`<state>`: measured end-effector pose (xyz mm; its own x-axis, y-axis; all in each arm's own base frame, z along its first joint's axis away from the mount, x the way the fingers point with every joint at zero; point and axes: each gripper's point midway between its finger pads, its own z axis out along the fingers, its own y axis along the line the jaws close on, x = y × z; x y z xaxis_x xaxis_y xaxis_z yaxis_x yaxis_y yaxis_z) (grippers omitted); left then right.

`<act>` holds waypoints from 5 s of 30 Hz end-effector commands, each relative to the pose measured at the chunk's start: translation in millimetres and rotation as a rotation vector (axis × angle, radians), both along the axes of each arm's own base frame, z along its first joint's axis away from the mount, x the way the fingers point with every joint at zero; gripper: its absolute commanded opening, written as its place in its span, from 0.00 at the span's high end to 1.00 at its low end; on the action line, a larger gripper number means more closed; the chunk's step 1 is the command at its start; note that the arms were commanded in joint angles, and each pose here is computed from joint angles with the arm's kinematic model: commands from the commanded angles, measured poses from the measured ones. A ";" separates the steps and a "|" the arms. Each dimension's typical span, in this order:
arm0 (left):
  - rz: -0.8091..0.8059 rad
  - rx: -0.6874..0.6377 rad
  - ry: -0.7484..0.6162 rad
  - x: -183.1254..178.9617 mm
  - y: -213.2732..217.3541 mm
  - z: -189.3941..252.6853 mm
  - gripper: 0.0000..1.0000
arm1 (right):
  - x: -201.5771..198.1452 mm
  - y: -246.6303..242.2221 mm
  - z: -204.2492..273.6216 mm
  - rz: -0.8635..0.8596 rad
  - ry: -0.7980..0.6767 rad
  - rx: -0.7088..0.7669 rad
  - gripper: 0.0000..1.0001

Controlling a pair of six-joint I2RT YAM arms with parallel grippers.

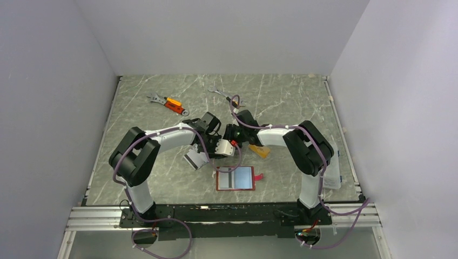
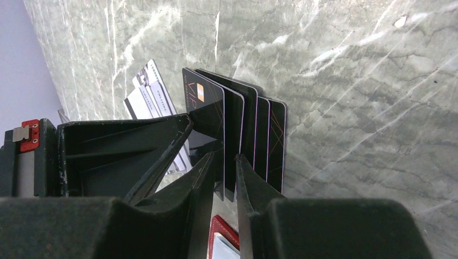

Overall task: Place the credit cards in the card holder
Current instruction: Pick up the credit card from the center of the board, then turn over the card slot in the card holder.

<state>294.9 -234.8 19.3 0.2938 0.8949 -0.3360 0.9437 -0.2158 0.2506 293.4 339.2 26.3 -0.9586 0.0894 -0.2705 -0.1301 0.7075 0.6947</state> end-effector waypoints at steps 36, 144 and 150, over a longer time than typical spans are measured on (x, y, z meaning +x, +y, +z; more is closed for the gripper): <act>0.021 -0.090 0.132 -9.3 -10.5 11.4 1.00 | -5.8 -20.0 14.5 -0.096 -0.021 0.093 1.00; 0.068 -0.117 0.305 -93.1 -28.1 53.0 1.00 | -129.8 -169.7 28.7 -0.275 0.026 -0.184 1.00; 0.073 -0.101 0.306 -93.2 -25.3 46.1 1.00 | -130.8 -163.9 23.8 -0.255 0.026 -0.186 1.00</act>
<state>201.2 -257.7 58.8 0.1042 0.8784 -0.4664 0.9888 -0.1417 -0.0461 159.6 171.6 50.1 -0.9228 0.2800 -0.2648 0.0948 0.8309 0.5483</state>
